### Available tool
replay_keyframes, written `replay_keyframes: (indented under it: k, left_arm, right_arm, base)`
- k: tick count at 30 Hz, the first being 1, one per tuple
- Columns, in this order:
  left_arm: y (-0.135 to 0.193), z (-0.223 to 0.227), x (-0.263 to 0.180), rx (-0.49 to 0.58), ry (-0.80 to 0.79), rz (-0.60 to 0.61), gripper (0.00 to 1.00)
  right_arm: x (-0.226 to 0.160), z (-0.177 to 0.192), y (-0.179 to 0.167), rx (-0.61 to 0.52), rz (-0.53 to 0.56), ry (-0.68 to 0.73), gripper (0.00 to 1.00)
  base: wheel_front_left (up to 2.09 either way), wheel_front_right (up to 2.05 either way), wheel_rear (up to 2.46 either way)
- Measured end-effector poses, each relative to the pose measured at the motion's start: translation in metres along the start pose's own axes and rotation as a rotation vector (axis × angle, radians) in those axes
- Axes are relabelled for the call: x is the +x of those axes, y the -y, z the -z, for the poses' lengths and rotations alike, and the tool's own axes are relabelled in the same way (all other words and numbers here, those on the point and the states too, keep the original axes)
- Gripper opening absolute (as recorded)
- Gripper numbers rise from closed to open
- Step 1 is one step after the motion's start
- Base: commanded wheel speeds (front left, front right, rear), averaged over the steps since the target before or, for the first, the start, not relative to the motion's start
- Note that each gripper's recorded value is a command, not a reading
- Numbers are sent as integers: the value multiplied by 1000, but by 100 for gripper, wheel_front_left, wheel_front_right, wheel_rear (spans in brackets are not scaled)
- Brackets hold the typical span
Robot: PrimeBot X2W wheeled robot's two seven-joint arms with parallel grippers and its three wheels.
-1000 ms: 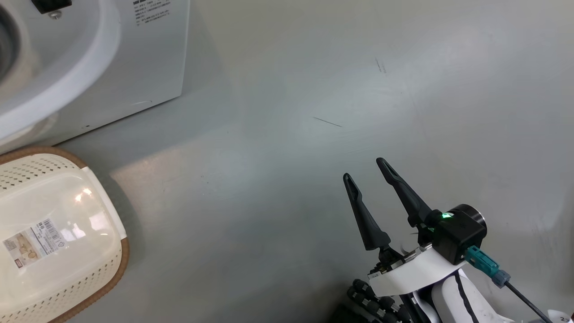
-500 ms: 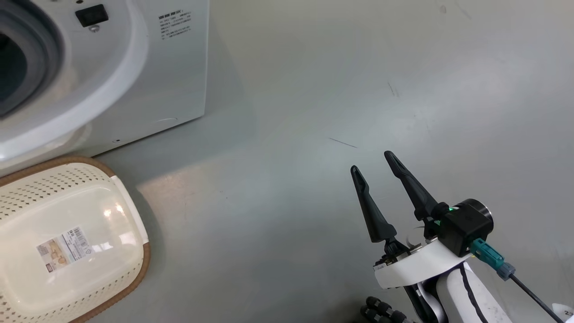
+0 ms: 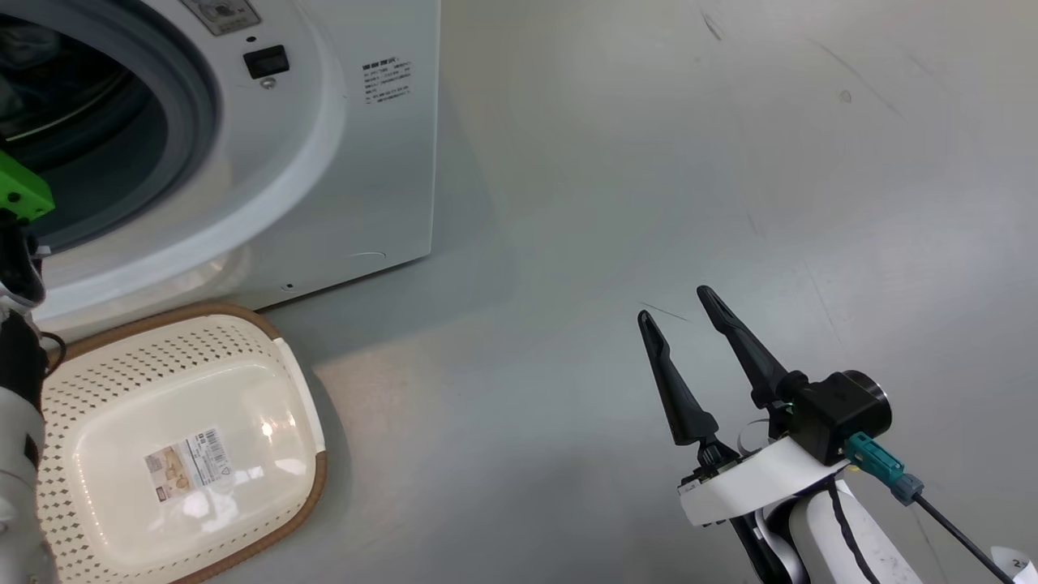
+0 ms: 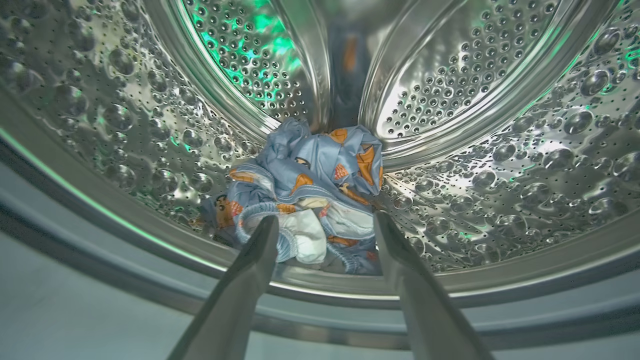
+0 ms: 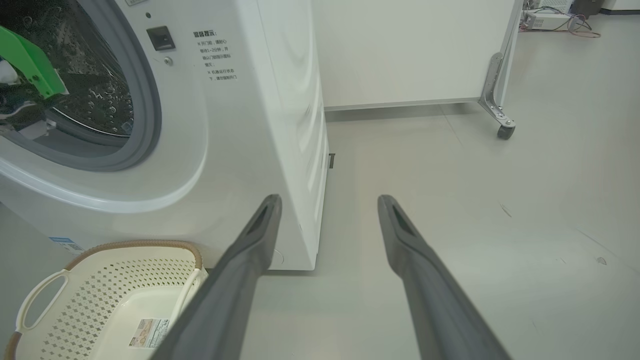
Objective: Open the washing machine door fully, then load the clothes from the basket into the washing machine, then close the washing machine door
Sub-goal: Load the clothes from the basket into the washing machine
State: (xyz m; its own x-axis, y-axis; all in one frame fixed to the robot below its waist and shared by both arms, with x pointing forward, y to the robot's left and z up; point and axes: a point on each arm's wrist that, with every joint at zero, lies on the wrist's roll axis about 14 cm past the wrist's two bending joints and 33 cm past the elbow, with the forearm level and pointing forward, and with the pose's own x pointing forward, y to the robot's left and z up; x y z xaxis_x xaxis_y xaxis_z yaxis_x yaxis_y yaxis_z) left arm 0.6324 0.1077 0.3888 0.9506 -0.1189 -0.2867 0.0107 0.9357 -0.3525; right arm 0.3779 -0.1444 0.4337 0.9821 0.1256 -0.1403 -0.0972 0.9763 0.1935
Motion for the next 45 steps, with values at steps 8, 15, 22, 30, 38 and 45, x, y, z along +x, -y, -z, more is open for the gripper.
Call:
replay_keyframes:
  k: [8, 15, 22, 30, 38, 45]
  left_arm:
    - [0, 4, -36, -8, -13, 0, 100]
    - [8, 16, -71, -16, -31, 34, 100]
    - [9, 11, -102, -14, 1, 56, 100]
    - [5, 5, -144, -3, 55, 69, 100]
    - [-16, 13, -182, 12, 72, 32, 100]
    - [-19, 12, -205, -11, 112, 24, 100]
  right_arm:
    - [0, -16, -13, 2, -44, 51, 100]
    - [0, -30, -17, -2, -61, 97, 100]
    - [-6, -40, -19, -5, -68, 130, 100]
    - [-19, -40, -33, -6, -111, 134, 100]
    - [-22, -48, -47, -9, -158, 160, 100]
    - [-29, -44, -53, -9, -177, 150, 100]
  base:
    - [0, 0, 0]
    - [0, 0, 0]
    - [0, 0, 0]
    - [0, 0, 0]
    - [0, 0, 0]
    - [0, 0, 0]
